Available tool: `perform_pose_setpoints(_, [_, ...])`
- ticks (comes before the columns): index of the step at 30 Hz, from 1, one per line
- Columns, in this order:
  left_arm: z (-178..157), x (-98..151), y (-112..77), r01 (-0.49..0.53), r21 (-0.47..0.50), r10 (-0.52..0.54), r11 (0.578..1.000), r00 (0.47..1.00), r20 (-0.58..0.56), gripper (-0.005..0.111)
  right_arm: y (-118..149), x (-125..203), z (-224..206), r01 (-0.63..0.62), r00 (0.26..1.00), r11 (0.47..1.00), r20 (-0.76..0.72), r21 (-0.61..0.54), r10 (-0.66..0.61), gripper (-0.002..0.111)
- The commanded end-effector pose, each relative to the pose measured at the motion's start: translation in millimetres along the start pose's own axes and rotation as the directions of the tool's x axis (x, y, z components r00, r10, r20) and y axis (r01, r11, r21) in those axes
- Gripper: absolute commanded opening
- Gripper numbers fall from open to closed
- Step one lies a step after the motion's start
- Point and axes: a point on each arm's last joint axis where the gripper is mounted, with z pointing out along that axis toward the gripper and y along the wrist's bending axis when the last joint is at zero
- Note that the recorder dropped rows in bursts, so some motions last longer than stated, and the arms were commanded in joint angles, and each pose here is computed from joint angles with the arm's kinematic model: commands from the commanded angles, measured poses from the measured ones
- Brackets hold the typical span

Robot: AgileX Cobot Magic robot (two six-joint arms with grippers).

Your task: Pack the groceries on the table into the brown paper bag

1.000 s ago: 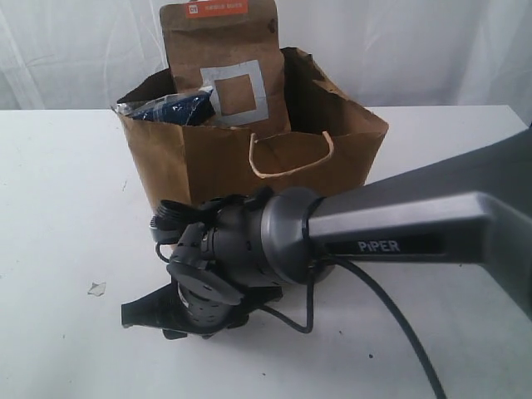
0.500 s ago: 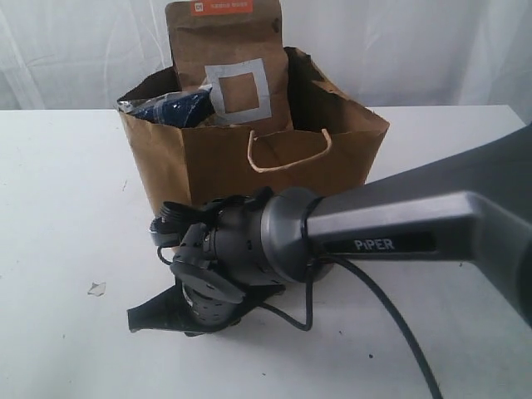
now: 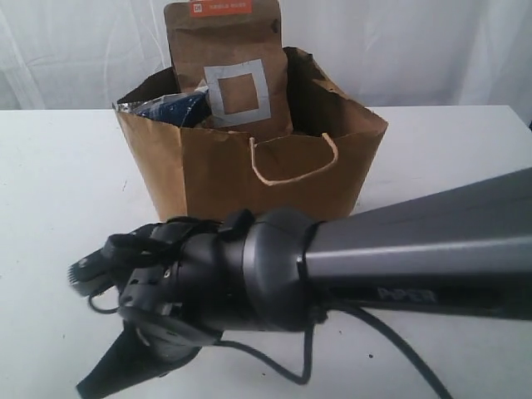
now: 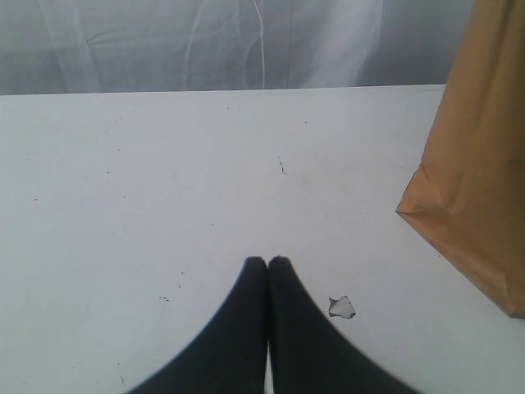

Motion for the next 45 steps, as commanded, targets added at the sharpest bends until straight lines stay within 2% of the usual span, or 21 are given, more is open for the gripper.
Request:
perform_pose_setpoints(1, [-0.1, 1.1, 0.2, 0.000, -0.002, 0.000, 1.000, 1.000, 0.000, 0.000, 29.1, 3.3, -45.8, 0.206, 0.976, 0.977, 0.081, -0.048, -0.202, 0.000])
perform_pose_setpoints(5, [-0.1, 1.1, 0.2, 0.000, -0.002, 0.000, 1.000, 1.000, 0.000, 0.000, 46.7, -3.0, -89.6, 0.339, 0.923, 0.937, 0.224, -0.081, -0.314, 0.000])
perform_pose_setpoints(8, [-0.1, 1.1, 0.2, 0.000, -0.002, 0.000, 1.000, 1.000, 0.000, 0.000, 48.0, -18.1, -124.2, 0.369, 0.883, 0.926, 0.343, -0.081, -0.322, 0.000])
perform_pose_setpoints(10, [-0.1, 1.1, 0.2, 0.000, -0.002, 0.000, 1.000, 1.000, 0.000, 0.000, 42.7, -28.8, -147.3, 0.377, 0.856, 0.925, 0.398, -0.042, -0.331, 0.000])
perform_pose_setpoints(14, [-0.1, 1.1, 0.2, 0.000, -0.002, 0.000, 1.000, 1.000, 0.000, 0.000, 10.7, -49.9, -188.2, 0.342, 0.817, 0.934, 0.458, 0.103, -0.349, 0.000])
perform_pose_setpoints(19, [-0.1, 1.1, 0.2, 0.000, -0.002, 0.000, 1.000, 1.000, 0.000, 0.000, -50.8, -58.8, -210.8, 0.184, 0.868, 0.951, 0.412, 0.250, -0.276, 0.000])
perform_pose_setpoints(23, [-0.1, 1.1, 0.2, 0.000, -0.002, 0.000, 1.000, 1.000, 0.000, 0.000, -98.8, -63.0, -214.9, 0.057, 0.900, 0.948, 0.395, 0.312, -0.184, 0.000])
perform_pose_setpoints(29, [-0.1, 1.1, 0.2, 0.000, -0.002, 0.000, 1.000, 1.000, 0.000, 0.000, -141.9, -65.1, -208.7, -0.053, 0.921, 0.935, 0.379, 0.351, -0.090, 0.000])
perform_pose_setpoints(34, [-0.1, 1.1, 0.2, 0.000, -0.002, 0.000, 1.000, 1.000, 0.000, 0.000, -159.5, -66.6, -194.7, -0.095, 0.936, 0.931, 0.350, 0.352, -0.036, 0.000])
perform_pose_setpoints(39, [-0.1, 1.1, 0.2, 0.000, -0.002, 0.000, 1.000, 1.000, 0.000, 0.000, -163.2, -68.8, -176.3, -0.074, 0.951, 0.951, 0.309, 0.300, -0.023, 0.000])
perform_pose_setpoints(43, [-0.1, 1.1, 0.2, 0.000, -0.002, 0.000, 1.000, 1.000, 0.000, 0.000, -162.6, -71.0, -168.7, -0.069, 0.952, 0.953, 0.304, 0.296, -0.026, 0.015])
perform_pose_setpoints(45, [-0.1, 1.1, 0.2, 0.000, -0.002, 0.000, 1.000, 1.000, 0.000, 0.000, -162.4, -72.2, -169.0, -0.069, 0.948, 0.954, 0.316, 0.293, -0.029, 0.030])
